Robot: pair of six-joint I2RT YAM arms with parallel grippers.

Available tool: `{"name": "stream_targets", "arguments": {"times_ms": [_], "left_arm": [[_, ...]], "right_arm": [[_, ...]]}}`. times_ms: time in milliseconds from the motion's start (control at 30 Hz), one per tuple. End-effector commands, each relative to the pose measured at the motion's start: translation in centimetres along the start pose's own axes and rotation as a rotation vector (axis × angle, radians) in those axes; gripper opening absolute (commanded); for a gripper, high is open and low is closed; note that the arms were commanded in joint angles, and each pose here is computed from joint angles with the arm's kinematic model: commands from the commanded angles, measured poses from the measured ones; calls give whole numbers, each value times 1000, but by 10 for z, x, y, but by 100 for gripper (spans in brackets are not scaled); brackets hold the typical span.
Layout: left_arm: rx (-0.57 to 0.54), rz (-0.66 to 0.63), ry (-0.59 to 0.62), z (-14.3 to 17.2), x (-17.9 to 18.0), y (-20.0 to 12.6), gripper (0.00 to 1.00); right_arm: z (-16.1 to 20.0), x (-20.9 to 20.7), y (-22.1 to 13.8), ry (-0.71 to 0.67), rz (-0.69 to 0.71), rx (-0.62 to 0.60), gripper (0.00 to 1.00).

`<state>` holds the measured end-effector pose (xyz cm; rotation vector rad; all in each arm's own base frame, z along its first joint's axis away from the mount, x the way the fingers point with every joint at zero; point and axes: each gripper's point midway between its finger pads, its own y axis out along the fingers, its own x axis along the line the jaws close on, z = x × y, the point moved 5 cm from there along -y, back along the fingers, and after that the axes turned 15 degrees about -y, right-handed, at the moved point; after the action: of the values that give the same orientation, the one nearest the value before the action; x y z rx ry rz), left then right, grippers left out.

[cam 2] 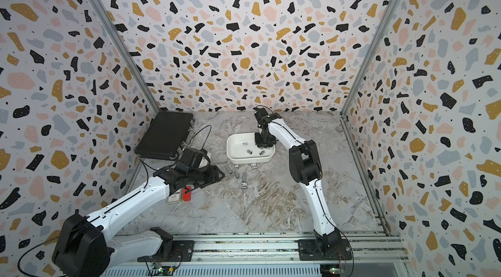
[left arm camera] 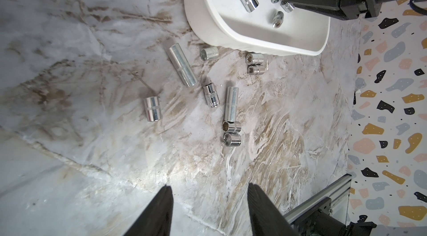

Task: Put the socket on the desktop into the storage box
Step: Place the socket head in the storage box.

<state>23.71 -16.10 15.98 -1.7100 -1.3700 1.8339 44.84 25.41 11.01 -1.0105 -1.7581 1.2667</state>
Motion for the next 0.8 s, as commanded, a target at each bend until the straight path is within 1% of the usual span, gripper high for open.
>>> {"name": "stream_targets", "arguments": {"times_ms": [0,233,467,767], "left_arm": [[-21,11,17,-5,-2,0,56],[-28,0,18,-7,-1,-1,56],[-17,-27,17,-9,0,0,56],[-14,-78,35,-16,0,0,57]], "right_arm": [[-6,0,-31,2,7,-46,36],[-1,3,-51,-5,2,-73,36],[11,8,-72,-18,-21,-117,36],[35,22,-98,-48,-90,-186,41]]}}
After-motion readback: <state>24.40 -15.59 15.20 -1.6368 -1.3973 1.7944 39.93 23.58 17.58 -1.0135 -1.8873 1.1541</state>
